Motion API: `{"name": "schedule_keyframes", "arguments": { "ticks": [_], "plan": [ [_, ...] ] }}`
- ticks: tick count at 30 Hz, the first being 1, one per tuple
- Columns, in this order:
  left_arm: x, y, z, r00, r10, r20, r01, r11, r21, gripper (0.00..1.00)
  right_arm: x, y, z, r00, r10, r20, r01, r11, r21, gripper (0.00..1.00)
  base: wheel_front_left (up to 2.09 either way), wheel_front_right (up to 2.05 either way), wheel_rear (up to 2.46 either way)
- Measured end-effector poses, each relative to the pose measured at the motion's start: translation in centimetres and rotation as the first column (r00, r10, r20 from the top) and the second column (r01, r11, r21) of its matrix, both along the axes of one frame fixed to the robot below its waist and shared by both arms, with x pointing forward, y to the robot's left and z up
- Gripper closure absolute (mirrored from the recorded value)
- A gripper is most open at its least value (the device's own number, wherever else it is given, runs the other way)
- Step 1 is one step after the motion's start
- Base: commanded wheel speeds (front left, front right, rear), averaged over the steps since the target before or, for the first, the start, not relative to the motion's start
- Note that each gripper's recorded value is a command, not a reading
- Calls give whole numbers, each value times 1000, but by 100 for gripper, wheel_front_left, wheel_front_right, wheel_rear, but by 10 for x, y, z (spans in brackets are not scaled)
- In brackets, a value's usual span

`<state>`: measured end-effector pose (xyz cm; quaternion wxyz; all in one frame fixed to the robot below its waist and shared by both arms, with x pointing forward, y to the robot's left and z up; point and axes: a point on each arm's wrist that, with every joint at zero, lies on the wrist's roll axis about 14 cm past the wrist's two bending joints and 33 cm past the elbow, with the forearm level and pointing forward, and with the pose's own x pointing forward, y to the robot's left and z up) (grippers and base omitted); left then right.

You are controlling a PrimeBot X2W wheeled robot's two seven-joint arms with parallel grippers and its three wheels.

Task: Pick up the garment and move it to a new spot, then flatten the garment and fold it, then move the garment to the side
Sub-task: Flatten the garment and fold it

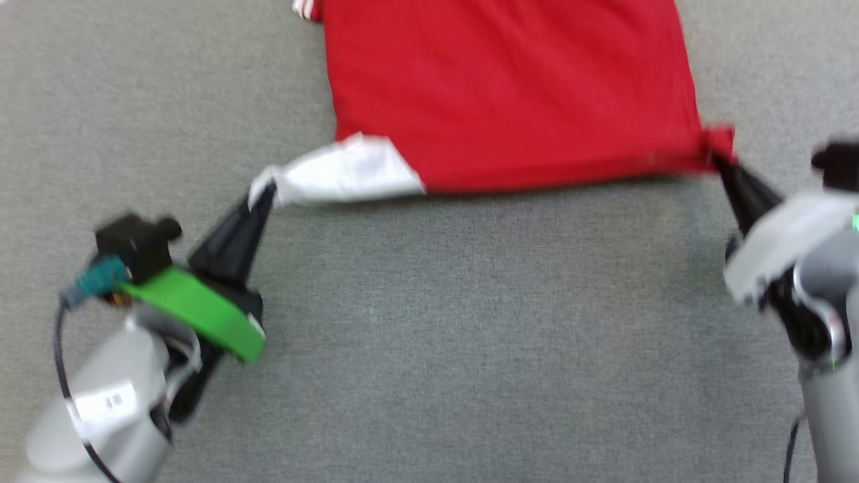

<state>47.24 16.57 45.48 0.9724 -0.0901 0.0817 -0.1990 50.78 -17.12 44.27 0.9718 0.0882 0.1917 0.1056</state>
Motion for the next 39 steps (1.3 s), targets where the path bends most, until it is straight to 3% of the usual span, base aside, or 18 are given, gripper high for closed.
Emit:
{"name": "schedule_keyframes", "arguments": {
  "ticks": [9, 15, 21, 27, 39],
  "plan": [
    [-89, 2, -12, 991, 88, -97, -92, 995, -38, 100, -115, -5, -12, 985, -87, -150, 97, 993, 60, 100, 0, 0, 0],
    [-137, 3, -15, 977, 127, -169, -139, 989, -59, 100, -168, -8, -21, 969, -114, -221, 130, 990, 61, 100, 0, 0, 0],
    [-180, -4, -11, 959, 129, -253, -174, 971, -162, 100, -205, -11, -28, 957, -123, -264, 139, 989, 44, 100, 0, 0, 0],
    [-186, -2, 7, 969, 138, -206, -175, 970, -169, 100, -206, -8, -19, 968, -113, -225, 119, 993, 14, 100, 0, 0, 0],
    [-96, -10, 26, 986, 144, -84, -157, 972, -173, 100, -130, -1, 0, 992, -54, -111, 43, 994, -101, 100, 0, 0, 0]
  ]
}}
